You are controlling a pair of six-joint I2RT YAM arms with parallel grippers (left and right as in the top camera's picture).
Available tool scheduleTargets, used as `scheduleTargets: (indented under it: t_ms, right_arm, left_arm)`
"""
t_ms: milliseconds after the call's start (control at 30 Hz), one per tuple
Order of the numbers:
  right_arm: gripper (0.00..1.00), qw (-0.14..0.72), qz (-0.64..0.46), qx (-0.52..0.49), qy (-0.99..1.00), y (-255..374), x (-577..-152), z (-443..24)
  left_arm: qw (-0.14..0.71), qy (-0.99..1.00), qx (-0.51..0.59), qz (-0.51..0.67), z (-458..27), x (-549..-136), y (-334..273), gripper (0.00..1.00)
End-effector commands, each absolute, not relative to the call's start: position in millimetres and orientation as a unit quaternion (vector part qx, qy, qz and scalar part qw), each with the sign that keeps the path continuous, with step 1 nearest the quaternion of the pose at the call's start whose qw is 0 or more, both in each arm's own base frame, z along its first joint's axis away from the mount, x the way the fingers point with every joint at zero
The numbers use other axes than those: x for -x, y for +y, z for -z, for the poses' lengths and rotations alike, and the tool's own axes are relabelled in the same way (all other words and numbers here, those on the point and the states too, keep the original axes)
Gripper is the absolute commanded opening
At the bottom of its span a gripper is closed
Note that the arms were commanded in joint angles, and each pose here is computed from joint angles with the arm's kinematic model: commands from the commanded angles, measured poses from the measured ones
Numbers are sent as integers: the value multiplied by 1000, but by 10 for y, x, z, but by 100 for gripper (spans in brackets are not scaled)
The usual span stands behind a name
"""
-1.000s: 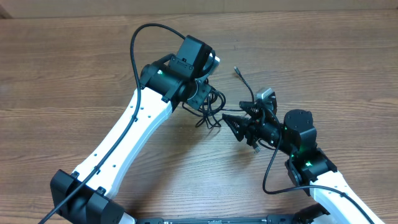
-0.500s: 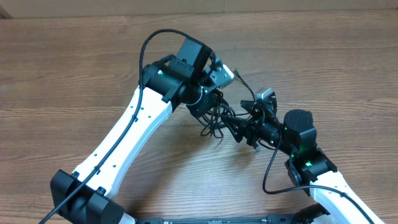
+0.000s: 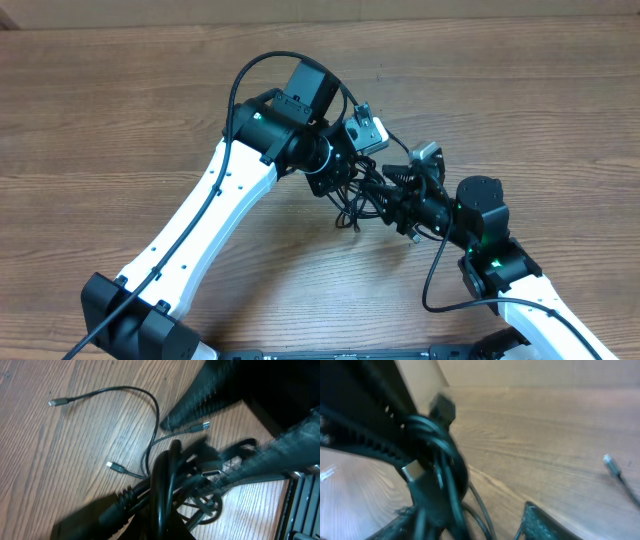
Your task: Untangle cables
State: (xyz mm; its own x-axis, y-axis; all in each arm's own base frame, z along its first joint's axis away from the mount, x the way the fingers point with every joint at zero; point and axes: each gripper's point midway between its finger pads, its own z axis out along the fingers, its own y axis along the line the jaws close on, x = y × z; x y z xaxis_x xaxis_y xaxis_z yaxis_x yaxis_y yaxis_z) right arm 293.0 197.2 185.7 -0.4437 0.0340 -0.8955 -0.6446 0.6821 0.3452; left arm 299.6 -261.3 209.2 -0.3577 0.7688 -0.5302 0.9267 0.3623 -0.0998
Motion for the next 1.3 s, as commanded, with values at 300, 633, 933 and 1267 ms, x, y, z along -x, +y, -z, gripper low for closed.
scheduleTargets:
  t_ms: [300,633,933,1267]
  right_arm:
    - [4,499,-345,193,772,1953,-2953,-1922]
    - [4,499,-345,193,772,1953,-2953,-1922]
    - [4,498,-345,192,772,1953,-2952,-1922]
    - [4,498,-345,193,772,1953,-2952,-1922]
  left_arm:
    - [217,779,-545,223,-2226,-2957,-2715,5]
    - [242,807,-494,217,-2284,-3140,-2751,5]
    - [269,886,-344,154,-2280,-3513,-2549,5]
    - [283,924,-223,131,-2296,-3689,-2404,5]
